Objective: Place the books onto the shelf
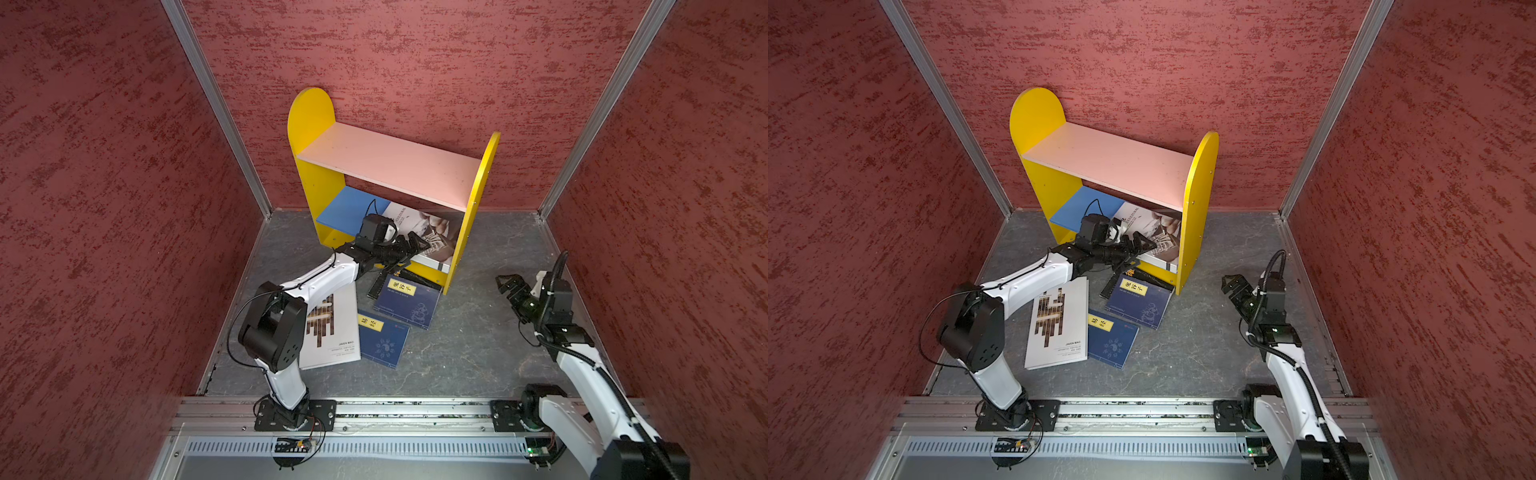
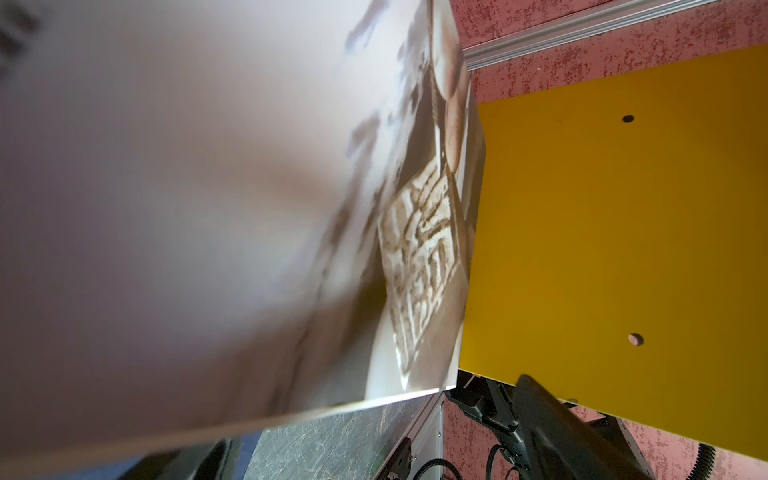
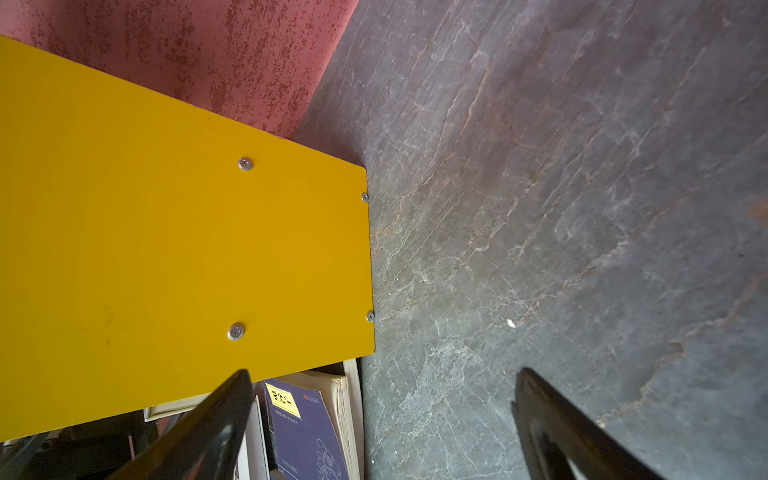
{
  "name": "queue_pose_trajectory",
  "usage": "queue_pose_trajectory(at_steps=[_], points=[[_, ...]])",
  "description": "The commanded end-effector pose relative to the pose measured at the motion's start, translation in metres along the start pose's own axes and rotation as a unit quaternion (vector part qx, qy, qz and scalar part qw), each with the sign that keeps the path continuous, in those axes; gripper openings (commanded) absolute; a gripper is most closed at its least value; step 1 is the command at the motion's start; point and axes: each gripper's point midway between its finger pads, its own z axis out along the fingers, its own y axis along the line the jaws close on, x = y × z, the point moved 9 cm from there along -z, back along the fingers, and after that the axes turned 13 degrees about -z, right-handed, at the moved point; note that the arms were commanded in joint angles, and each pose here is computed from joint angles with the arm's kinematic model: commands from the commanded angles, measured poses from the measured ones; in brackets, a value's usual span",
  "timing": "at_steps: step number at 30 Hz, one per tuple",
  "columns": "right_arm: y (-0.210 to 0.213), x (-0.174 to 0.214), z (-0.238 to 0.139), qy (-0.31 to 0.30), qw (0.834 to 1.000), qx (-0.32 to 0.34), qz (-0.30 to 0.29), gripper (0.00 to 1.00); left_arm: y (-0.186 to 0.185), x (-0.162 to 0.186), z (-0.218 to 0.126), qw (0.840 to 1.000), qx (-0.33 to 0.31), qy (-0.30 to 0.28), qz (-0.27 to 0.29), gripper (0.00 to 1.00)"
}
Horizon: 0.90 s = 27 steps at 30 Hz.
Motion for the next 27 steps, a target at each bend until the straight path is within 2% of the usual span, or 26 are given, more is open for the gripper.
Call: queue_pose_trajectory(at_steps=[1, 12, 22, 27], points=[[0.007, -0.004, -0.007, -0.006, 1.0, -0.009, -0.006, 0.99, -0.018, -0.01, -0.01, 0.999, 0.025, -0.019, 0.027, 0.99], [0.003, 0.0, -0.009, -0.009, 1.0, -0.005, 0.005, 0.99, -0.02, -0.02, -0.013, 0.999, 0.026, -0.017, 0.031, 0.99], [-0.002, 0.004, -0.006, -0.008, 1.0, 0.001, 0.014, 0.99, -0.019, -0.01, -0.017, 1.0, 0.017, -0.002, 0.025, 0.99], [-0.002, 0.003, -0.005, -0.007, 1.0, 0.0, 0.017, 0.99, -0.02, -0.006, -0.007, 0.999, 0.022, 0.02, 0.018, 0.99]])
